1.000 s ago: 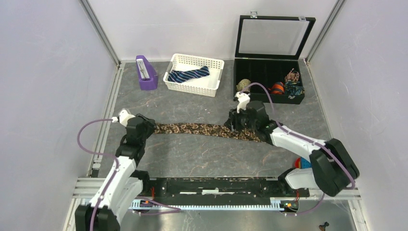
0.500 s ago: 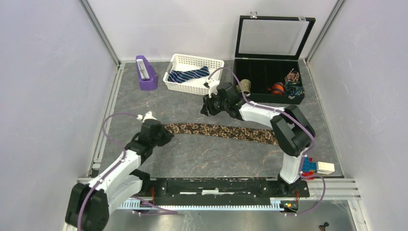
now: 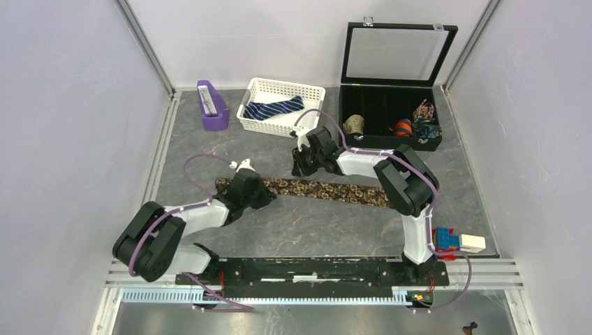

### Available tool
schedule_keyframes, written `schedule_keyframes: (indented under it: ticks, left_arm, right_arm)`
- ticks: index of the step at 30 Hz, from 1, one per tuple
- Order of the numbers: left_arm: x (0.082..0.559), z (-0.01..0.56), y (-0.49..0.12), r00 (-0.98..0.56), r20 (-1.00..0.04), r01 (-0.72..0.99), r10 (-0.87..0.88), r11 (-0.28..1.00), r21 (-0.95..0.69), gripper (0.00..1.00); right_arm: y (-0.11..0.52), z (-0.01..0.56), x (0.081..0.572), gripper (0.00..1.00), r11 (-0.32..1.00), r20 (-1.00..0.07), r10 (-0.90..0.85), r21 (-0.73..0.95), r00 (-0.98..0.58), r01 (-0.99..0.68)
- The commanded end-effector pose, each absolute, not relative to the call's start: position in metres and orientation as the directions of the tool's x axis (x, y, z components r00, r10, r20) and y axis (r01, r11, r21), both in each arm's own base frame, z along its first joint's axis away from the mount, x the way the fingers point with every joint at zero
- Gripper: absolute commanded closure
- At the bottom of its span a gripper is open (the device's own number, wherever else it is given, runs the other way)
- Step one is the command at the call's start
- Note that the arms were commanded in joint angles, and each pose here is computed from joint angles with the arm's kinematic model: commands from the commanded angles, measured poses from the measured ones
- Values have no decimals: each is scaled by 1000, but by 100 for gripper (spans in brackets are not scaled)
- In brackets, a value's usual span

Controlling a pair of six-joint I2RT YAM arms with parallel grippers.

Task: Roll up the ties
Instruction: Flatten out the tie at the center of the board.

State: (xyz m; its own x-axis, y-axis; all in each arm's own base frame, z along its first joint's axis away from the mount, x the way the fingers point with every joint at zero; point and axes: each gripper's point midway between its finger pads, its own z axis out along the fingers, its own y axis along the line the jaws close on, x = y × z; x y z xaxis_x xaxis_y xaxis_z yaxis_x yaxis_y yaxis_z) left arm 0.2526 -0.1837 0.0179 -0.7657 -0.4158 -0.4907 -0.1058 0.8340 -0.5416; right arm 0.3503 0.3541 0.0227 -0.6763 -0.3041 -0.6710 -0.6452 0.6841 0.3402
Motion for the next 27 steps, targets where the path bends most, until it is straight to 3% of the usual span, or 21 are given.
schedule_keyframes:
  ticks: [1,17,23,27]
  left_arm:
    - [272,27,-203,-743,-490,-91,-455,795,-600,92]
    - [280,18,-208,-746,-498,-91,-442,809,-581,94]
    - [274,22,-206,-748,-498,-88,-438,809,-581,94]
    - [267,26,-196,-754,-505,-101,-420,834,-543,88]
  right_arm:
    - [354,24,341,74,669,-674,-318,338,-667,-661]
    - [363,38,295,75,623,-683,-329,362,-652,-693]
    - [364,43,314,73,657,-709,-350,280,-613,-700]
    - [365,58,343,67,692,-726,-379,190,-574,-697]
